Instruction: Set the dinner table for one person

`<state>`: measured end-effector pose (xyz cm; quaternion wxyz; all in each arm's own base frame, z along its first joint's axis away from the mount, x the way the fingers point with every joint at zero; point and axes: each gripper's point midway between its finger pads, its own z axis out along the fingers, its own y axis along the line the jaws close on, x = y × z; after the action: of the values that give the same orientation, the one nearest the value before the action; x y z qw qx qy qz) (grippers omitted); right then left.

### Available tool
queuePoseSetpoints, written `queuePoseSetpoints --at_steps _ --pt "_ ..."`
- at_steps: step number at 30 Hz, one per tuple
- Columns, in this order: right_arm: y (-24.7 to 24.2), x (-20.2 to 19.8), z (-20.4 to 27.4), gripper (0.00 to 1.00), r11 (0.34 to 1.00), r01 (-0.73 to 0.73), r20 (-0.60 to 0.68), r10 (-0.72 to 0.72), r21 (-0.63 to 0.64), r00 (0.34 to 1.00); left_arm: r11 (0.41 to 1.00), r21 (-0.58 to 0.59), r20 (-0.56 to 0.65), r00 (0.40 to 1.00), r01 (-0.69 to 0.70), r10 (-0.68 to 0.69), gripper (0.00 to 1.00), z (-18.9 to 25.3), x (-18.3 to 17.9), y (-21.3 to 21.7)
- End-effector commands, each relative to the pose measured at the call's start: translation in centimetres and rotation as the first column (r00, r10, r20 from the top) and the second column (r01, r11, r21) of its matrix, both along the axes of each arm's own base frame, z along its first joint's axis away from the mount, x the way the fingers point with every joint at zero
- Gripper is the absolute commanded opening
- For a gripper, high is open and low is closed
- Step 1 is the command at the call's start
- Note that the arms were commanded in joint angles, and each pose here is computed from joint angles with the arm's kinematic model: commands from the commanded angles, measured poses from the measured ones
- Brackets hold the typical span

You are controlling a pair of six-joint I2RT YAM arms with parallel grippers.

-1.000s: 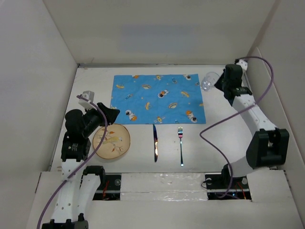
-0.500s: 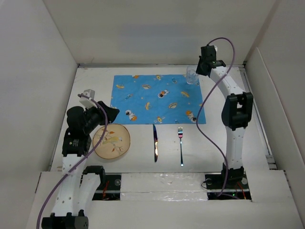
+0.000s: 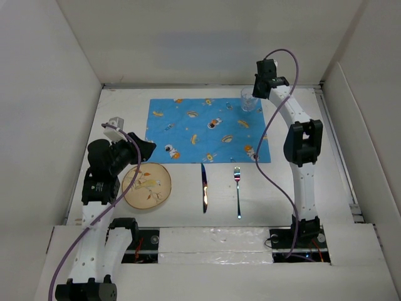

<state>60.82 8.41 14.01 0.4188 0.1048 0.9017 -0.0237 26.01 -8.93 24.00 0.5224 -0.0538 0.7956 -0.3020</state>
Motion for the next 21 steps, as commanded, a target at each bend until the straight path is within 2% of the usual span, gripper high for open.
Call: queuePoseSetpoints --at_steps 1,9,11,13,14,16,17,21 --pt "-0.5 0.8 1.0 0.00 1.000 0.003 0.048 -0.004 0.014 0.999 1.000 0.011 0.051 0.999 0.012 -0.012 0.35 1.2 0.5 0.0" --pt "-1.5 0.9 -1.7 0.02 1.000 0.009 0.001 -0.009 0.009 1.000 1.000 0.014 0.057 0.998 0.001 -0.002 0.35 1.3 0.5 0.1" --pt "-1.5 0.7 -2.0 0.15 1.000 0.005 0.003 -0.006 0.010 1.000 1.000 0.014 0.057 0.998 -0.003 0.003 0.35 1.3 0.6 0.2" --pt "-1.2 0.5 -2.1 0.23 1.000 -0.003 0.000 0.003 0.022 1.000 1.000 0.011 0.058 0.998 0.002 -0.003 0.35 1.3 0.6 0.1" --pt "-1.1 0.4 -1.8 0.32 1.000 -0.011 0.005 0.011 0.030 1.000 1.000 0.011 0.061 0.998 0.002 -0.003 0.35 1.4 0.6 0.1" --pt "-1.6 0.4 -1.3 0.39 0.999 -0.001 0.019 0.001 0.035 1.000 1.000 0.012 0.054 0.999 -0.007 0.006 0.35 1.3 0.7 0.3" --pt "-1.3 0.4 -0.9 0.45 0.999 -0.014 0.030 0.013 0.048 0.999 1.000 0.014 0.055 0.998 -0.003 0.003 0.35 1.3 0.6 0.2" --pt "-0.8 0.0 3.0 0.54 0.996 -0.044 0.089 0.037 0.078 0.995 1.000 0.014 0.070 0.997 -0.021 0.020 0.35 1.5 0.5 0.4"
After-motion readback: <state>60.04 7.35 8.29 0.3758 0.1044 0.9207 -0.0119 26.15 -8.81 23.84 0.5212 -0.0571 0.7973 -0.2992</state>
